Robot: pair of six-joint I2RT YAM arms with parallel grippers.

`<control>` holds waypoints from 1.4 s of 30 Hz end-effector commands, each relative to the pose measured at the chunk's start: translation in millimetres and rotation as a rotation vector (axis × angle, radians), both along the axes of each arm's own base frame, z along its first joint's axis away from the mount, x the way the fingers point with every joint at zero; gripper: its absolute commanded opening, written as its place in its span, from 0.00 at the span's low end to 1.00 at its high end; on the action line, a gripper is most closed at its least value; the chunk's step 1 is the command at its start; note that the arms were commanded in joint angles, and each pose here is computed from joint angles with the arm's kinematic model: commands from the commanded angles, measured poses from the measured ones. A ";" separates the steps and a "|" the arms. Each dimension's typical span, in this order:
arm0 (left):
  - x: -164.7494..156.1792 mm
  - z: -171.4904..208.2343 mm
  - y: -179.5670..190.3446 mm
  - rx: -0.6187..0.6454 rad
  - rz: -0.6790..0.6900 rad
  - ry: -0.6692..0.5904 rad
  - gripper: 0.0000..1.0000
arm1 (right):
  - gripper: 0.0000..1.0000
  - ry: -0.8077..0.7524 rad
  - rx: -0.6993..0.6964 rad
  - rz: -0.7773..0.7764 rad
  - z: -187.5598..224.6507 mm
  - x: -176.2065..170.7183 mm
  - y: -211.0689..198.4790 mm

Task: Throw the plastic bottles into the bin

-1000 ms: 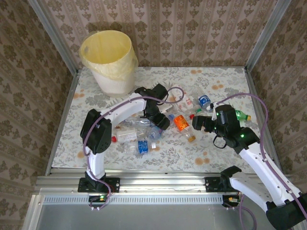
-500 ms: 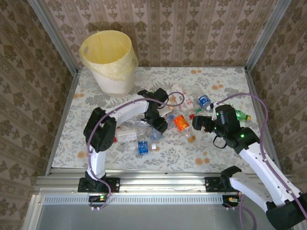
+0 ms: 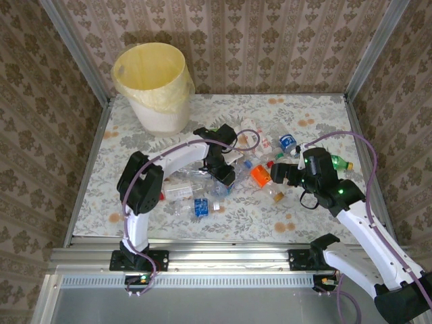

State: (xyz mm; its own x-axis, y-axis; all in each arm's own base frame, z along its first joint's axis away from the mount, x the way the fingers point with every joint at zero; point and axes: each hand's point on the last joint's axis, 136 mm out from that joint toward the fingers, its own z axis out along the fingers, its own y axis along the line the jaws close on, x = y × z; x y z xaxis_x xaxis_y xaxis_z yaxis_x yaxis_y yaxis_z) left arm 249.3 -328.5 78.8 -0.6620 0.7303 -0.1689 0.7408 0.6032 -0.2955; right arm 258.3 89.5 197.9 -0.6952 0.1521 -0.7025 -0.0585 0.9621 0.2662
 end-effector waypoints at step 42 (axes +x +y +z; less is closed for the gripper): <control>14.6 399.5 172.6 -0.871 0.421 -1.317 0.19 | 1.00 0.007 0.011 0.014 -13.0 -2.0 4.1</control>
State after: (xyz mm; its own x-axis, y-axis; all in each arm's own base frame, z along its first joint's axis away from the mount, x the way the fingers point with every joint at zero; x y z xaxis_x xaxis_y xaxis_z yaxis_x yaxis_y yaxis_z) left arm 268.8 -175.3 439.8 -0.0046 -0.0429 -0.9991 0.6340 0.7725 -0.0361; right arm 256.4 88.8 186.5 -0.7007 0.1500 -0.6975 -0.0565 0.9629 0.2638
